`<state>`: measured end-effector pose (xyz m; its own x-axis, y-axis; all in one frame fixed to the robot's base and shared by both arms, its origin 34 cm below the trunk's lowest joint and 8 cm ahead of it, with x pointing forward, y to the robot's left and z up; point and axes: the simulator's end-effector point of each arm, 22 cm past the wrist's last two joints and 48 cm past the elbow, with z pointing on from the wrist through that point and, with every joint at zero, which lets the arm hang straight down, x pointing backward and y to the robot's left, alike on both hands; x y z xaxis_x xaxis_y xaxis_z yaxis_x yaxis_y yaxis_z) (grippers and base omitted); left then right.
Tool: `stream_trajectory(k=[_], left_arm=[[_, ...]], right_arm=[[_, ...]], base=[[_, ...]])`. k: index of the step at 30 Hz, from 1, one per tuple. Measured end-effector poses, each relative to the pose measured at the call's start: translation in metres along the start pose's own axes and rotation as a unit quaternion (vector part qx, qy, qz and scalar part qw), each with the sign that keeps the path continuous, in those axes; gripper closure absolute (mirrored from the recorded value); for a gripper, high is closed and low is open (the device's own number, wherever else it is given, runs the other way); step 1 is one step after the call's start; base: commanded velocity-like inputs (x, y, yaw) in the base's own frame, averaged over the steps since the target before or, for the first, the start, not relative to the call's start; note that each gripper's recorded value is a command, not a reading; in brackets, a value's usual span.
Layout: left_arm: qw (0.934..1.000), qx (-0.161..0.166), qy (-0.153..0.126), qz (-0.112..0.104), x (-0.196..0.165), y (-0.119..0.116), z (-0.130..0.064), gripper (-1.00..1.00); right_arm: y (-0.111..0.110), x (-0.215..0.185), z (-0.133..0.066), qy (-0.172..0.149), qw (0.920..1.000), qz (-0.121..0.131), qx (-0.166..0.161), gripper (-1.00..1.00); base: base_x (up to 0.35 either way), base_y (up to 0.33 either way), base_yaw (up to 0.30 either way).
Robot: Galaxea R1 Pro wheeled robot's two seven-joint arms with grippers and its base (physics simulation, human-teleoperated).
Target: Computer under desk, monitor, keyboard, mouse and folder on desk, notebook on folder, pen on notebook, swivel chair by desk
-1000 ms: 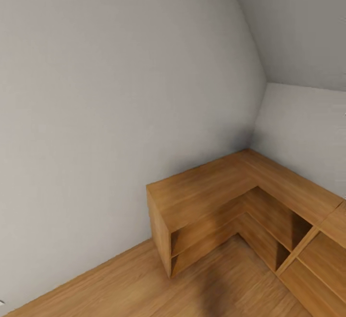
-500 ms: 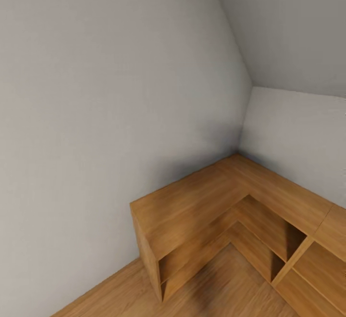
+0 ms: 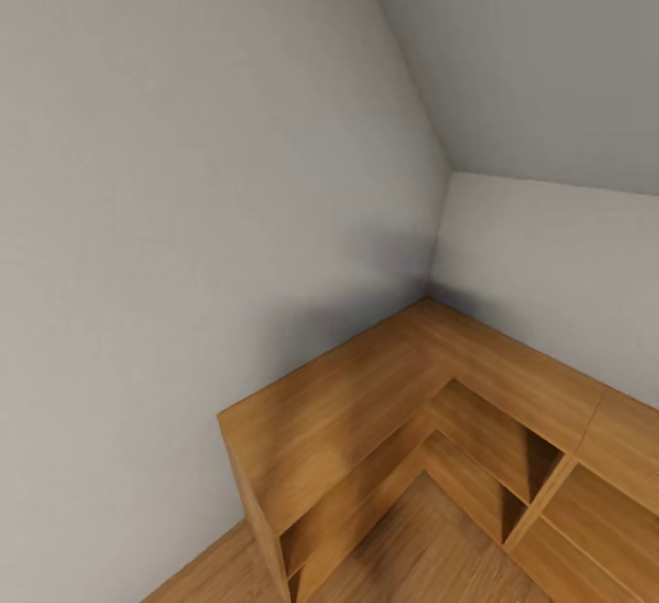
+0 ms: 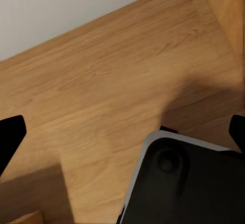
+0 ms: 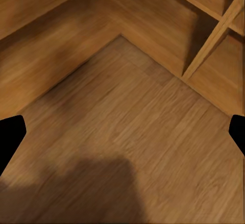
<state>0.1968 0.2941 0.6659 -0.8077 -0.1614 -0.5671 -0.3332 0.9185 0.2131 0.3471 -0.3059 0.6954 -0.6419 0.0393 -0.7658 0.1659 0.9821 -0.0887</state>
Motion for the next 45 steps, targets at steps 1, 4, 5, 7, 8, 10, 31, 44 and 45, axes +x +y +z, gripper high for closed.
stream_trajectory(k=[1,4,5,7,8,10,31,44,45], left_arm=[[1.0,0.0,-0.001,0.0,0.0,0.0,0.0,-1.0],[1.0,0.0,-0.002,-0.001,-0.001,-0.001,0.0,-1.0],[1.0,0.0,-0.003,-0.001,-0.002,-0.001,0.0,-1.0],[1.0,0.001,-0.004,-0.002,-0.003,-0.001,0.001,-1.0],[1.0,0.001,-0.004,-0.002,-0.003,-0.001,0.001,-1.0],[1.0,0.001,-0.005,-0.002,-0.004,-0.001,0.001,-1.0],[0.9998,0.003,-0.016,-0.007,-0.011,-0.004,0.003,-1.0],[0.9998,0.003,-0.018,-0.008,-0.013,-0.004,0.004,-1.0],[0.9998,0.004,-0.018,-0.008,-0.013,-0.004,0.004,-1.0]], right_arm=[[0.0,0.0,0.0,0.0,1.0,0.0,0.0,-1.0],[0.0,-0.002,0.0,-0.002,1.0,0.0,0.0,-1.0],[0.0,-0.002,0.001,-0.003,1.0,0.0,0.0,-1.0],[0.0,-0.003,0.001,-0.004,1.0,0.001,0.0,-1.0],[0.0,-0.003,0.001,-0.004,1.0,0.001,0.0,-1.0],[0.0,-0.004,0.001,-0.005,1.0,0.001,0.0,-1.0],[0.001,-0.013,0.003,-0.017,0.9999,0.003,-0.001,-1.0],[0.001,-0.01,0.003,-0.006,1.0,0.003,0.0,-1.0],[0.001,-0.009,0.003,-0.006,1.0,0.002,0.0,-1.0]], base=[[0.008,0.0,-0.183],[0.005,0.0,-0.183],[0.003,0.0,-0.183],[0.002,0.0,-0.183],[0.001,0.0,-0.183],[0.033,0.0,-0.183],[0.199,0.0,-0.199],[0.006,0.0,-0.265],[0.001,0.0,-0.269]])
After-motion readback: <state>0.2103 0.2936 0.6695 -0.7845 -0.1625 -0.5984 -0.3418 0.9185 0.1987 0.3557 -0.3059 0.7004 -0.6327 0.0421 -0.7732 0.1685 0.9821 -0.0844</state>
